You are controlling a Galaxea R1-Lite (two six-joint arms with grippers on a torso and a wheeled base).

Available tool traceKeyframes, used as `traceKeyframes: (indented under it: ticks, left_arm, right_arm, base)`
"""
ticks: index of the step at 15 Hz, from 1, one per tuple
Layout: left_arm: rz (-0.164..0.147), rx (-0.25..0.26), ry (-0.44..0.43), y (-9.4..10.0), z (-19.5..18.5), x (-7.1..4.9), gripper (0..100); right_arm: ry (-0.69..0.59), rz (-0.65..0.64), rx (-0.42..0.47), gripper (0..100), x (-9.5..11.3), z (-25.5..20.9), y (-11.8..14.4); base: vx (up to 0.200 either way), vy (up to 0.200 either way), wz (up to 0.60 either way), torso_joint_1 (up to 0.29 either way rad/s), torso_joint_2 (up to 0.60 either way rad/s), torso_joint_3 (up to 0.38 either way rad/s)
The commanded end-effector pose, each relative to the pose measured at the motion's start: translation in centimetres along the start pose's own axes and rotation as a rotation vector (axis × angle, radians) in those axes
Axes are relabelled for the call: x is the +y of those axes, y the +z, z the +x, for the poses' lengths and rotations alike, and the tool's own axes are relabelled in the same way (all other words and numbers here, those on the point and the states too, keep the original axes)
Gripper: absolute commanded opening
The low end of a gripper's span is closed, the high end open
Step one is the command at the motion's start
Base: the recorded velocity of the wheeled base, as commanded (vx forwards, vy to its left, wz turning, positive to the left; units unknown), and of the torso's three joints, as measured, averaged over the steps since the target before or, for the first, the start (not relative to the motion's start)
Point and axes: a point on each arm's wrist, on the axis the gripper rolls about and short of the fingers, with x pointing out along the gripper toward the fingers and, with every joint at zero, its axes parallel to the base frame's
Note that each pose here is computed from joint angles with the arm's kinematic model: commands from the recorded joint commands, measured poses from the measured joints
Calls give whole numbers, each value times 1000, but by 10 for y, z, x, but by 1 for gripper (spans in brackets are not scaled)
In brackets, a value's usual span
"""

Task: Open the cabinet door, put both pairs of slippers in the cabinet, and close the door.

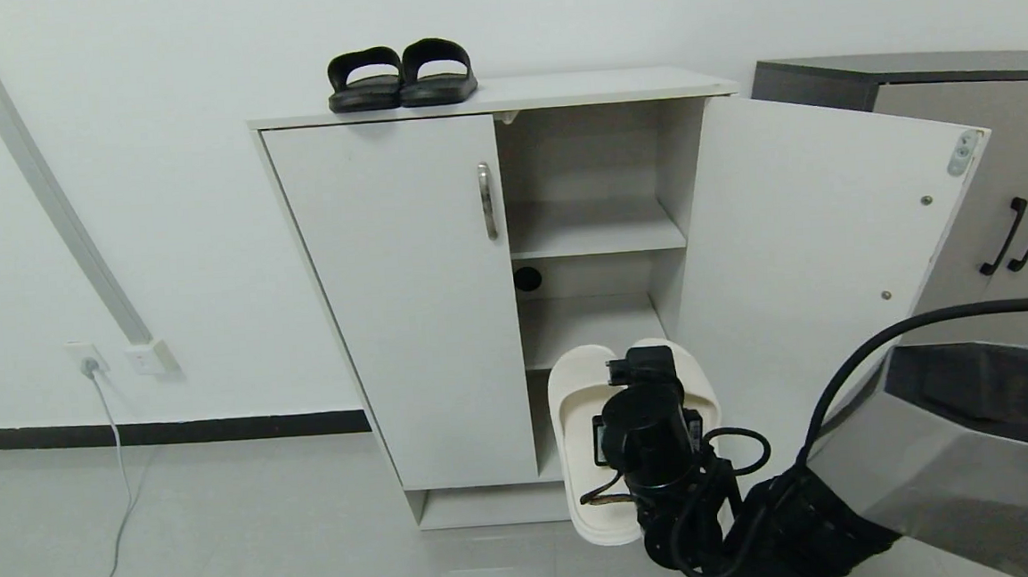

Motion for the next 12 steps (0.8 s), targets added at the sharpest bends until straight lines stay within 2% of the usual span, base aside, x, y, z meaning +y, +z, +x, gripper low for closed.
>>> traceKeyframes:
  ticks: [1,3,12]
  left_arm:
    - [-1,2,2,0,0,0,0]
    - [0,3,4,0,0,0,0]
    - [-1,2,2,0,0,0,0]
  right_arm:
    - [3,-51,15,0,0,9,-27]
    - [70,-66,-16,0,-4,9,-34]
    - [45,-97,24,0,-5,27,-64]
  base:
    - [0,0,0,0,0,0]
    - [0,0,0,0,0,0]
    - [0,0,0,0,0,-8]
